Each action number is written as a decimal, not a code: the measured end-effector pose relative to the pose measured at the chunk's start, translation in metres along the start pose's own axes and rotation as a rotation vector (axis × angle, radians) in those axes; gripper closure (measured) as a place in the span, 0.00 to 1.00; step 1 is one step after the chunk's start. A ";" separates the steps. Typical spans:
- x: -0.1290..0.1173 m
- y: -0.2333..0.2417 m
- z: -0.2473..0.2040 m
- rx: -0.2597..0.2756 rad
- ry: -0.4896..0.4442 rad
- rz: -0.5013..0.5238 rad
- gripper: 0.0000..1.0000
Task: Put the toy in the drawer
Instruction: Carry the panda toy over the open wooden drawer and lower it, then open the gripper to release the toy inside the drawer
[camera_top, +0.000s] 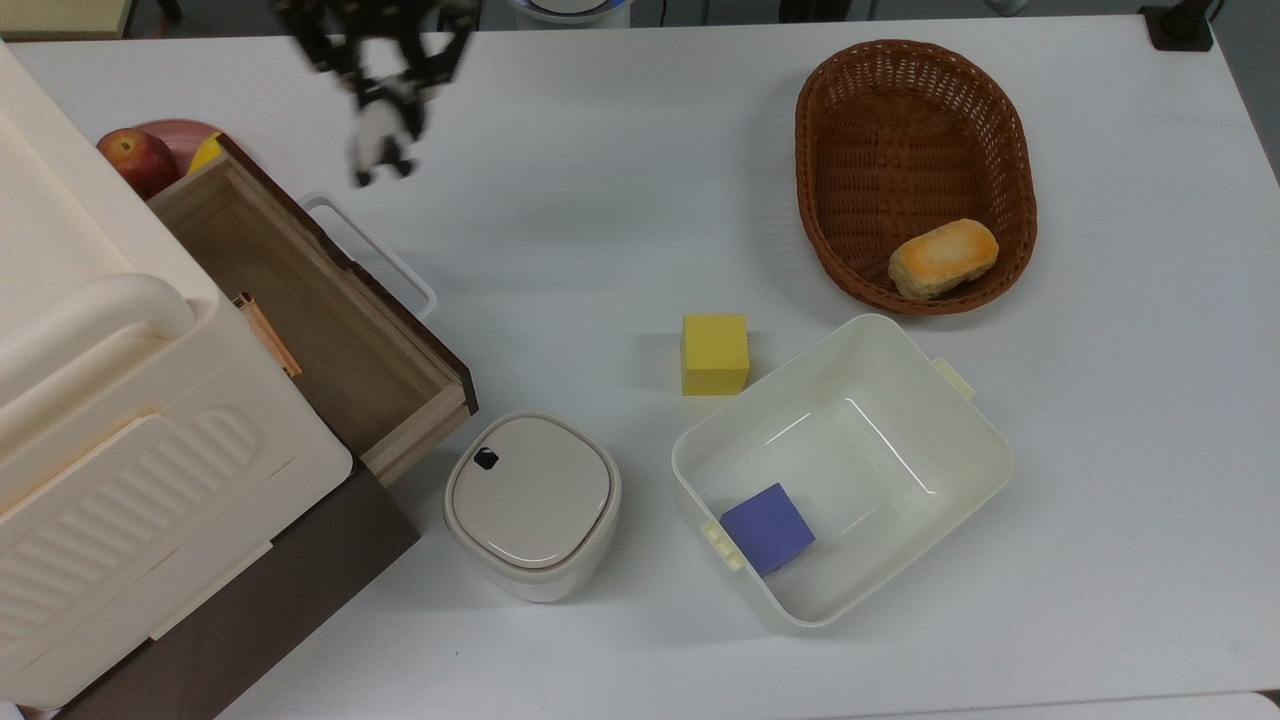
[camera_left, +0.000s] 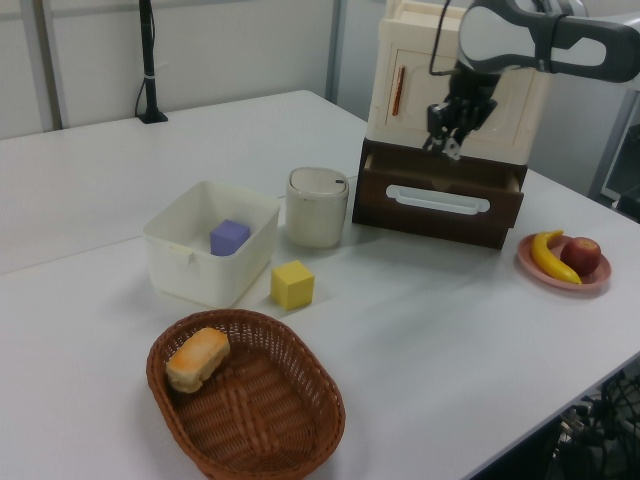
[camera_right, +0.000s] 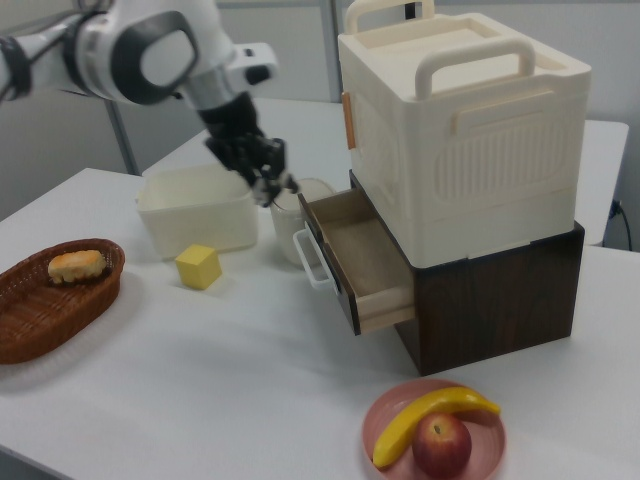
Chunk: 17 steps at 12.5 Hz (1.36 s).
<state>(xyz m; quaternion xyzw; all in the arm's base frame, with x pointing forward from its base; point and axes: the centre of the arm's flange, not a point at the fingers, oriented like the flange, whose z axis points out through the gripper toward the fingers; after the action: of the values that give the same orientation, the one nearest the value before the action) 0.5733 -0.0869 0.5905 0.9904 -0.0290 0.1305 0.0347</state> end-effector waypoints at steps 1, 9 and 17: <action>0.005 0.019 0.009 -0.013 0.025 0.026 0.61; 0.027 0.082 0.105 -0.058 0.072 0.116 0.61; 0.031 0.062 0.164 -0.076 -0.033 -0.001 0.56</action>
<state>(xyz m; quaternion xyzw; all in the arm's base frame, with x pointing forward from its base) 0.6409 -0.1623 0.4443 0.9904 -0.0341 0.1132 0.0720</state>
